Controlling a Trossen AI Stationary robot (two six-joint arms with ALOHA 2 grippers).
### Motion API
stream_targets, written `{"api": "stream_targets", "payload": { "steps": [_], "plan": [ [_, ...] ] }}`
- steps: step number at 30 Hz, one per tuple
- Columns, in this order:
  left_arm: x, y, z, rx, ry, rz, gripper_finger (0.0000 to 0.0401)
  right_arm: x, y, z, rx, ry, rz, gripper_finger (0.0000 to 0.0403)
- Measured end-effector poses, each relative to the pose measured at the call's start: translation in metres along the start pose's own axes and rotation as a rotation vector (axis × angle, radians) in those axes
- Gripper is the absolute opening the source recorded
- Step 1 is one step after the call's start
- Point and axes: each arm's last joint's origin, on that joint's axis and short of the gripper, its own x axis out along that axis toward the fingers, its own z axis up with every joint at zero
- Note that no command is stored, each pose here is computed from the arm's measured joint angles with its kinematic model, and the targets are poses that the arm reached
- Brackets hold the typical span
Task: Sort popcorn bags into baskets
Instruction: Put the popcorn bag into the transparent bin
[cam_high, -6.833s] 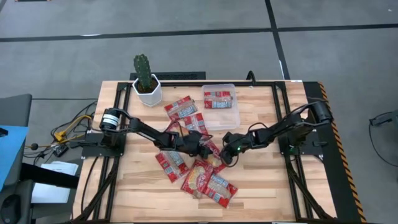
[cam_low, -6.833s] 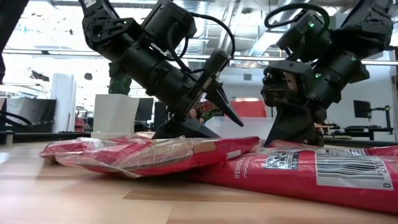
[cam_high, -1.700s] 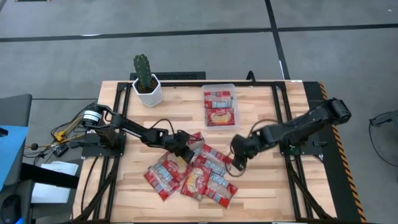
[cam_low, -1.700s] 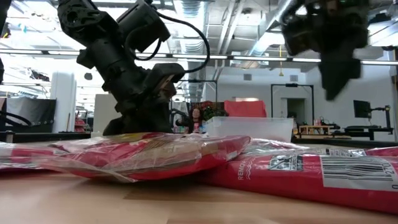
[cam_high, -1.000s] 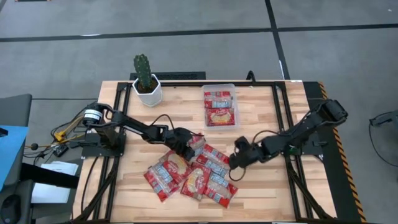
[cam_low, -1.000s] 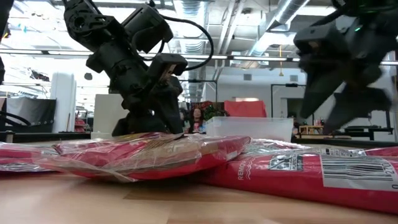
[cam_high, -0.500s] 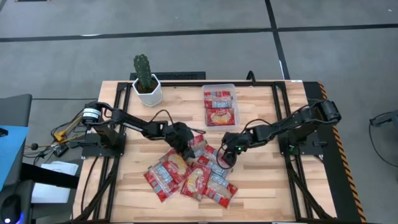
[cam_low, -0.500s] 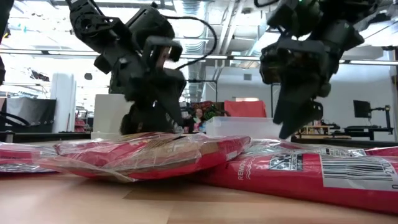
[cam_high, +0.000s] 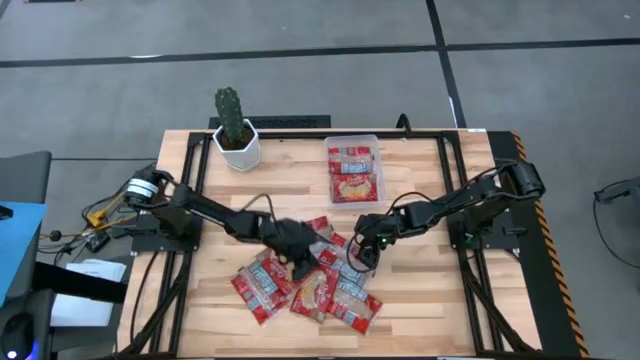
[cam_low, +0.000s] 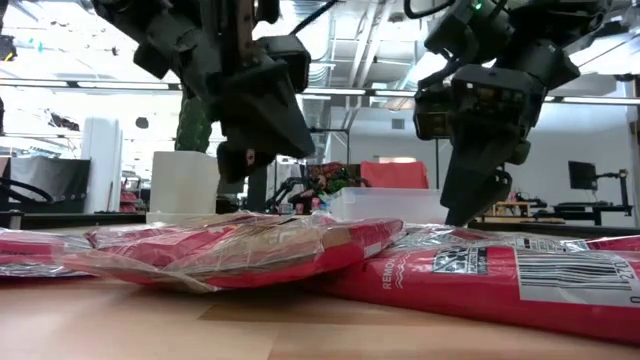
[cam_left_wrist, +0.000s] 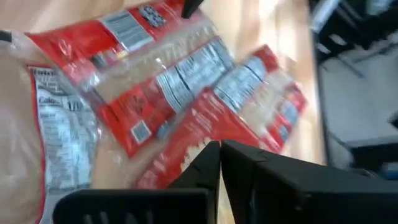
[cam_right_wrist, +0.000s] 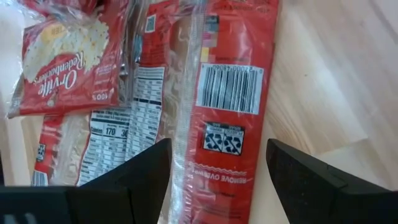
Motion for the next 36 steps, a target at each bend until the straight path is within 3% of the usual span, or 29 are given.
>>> {"api": "stream_targets", "payload": {
  "steps": [7, 19, 36],
  "plan": [
    [0.029, 0.001, 0.002, 0.015, -0.088, 0.161, 0.0000, 0.000, 0.000, 0.000, -0.021, 0.001, 0.000, 0.0286],
    [0.071, 0.011, -0.004, 0.021, 0.018, 0.135, 0.0000, 0.002, -0.004, -0.008, -0.031, 0.026, -0.014, 0.0286],
    [0.078, 0.034, -0.007, 0.000, 0.052, 0.207, 0.0000, 0.013, -0.007, -0.010, -0.015, 0.038, -0.019, 0.0286]
  ]
}}
